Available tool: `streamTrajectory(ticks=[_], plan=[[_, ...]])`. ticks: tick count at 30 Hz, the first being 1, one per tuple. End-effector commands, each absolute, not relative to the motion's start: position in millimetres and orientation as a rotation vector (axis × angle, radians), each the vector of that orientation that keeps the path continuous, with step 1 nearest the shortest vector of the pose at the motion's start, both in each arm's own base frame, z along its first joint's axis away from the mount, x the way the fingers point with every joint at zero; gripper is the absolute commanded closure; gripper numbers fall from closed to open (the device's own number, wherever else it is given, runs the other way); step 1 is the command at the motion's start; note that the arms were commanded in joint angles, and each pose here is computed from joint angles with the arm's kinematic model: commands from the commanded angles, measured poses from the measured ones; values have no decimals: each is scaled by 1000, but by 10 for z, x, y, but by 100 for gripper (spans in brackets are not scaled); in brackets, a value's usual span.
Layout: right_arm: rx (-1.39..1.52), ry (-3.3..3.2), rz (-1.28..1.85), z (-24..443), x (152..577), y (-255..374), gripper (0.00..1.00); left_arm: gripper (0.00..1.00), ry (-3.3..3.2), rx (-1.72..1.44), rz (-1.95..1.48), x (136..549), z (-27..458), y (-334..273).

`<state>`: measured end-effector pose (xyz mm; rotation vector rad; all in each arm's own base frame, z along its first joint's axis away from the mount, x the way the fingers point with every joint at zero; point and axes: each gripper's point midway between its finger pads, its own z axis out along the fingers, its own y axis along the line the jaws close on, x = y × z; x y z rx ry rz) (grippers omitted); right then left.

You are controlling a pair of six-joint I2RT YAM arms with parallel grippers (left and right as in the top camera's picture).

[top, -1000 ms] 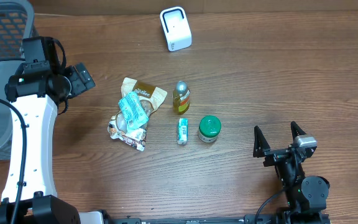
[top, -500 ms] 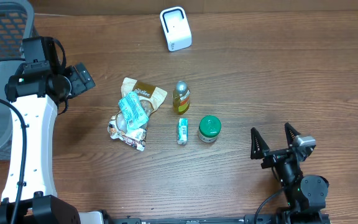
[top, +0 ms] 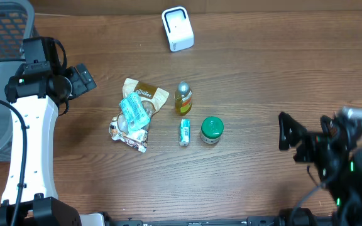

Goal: Scan the item barcode
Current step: 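Move the right gripper over the green-capped jar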

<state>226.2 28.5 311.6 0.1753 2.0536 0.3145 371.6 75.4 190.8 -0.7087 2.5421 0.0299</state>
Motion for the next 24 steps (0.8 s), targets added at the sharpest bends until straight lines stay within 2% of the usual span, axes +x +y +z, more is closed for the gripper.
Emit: streamTrajectory(ticks=[1,6,8,9,10,11,15,18,24], plan=[[159,2257,439,3024,2489,493,0,0,2531,-689,31,3732,1962,759],[59,2418,799,2753,2842,986,0,0,2531,-689,31,3732,1962,759],[30,2494,1088,2527,3006,1293,0,0,2531,-689,31,3732,1962,759],[60,2524,1112,2451,3036,1319,3,0,2531,-689,31,3732,1962,759],[143,2609,1095,2237,3092,1338,9,0,2531,-689,31,3732,1962,759],[269,2716,972,1953,3144,1323,9,0,2531,-689,31,3732,1962,759],[488,2850,533,1427,3174,1341,5,0,2531,-689,31,3732,1962,759],[567,2826,312,1299,3149,1394,4,0,2531,-689,31,3732,1962,759],[671,2758,165,1222,3059,1582,0,0,2531,-689,31,3732,1962,759]])
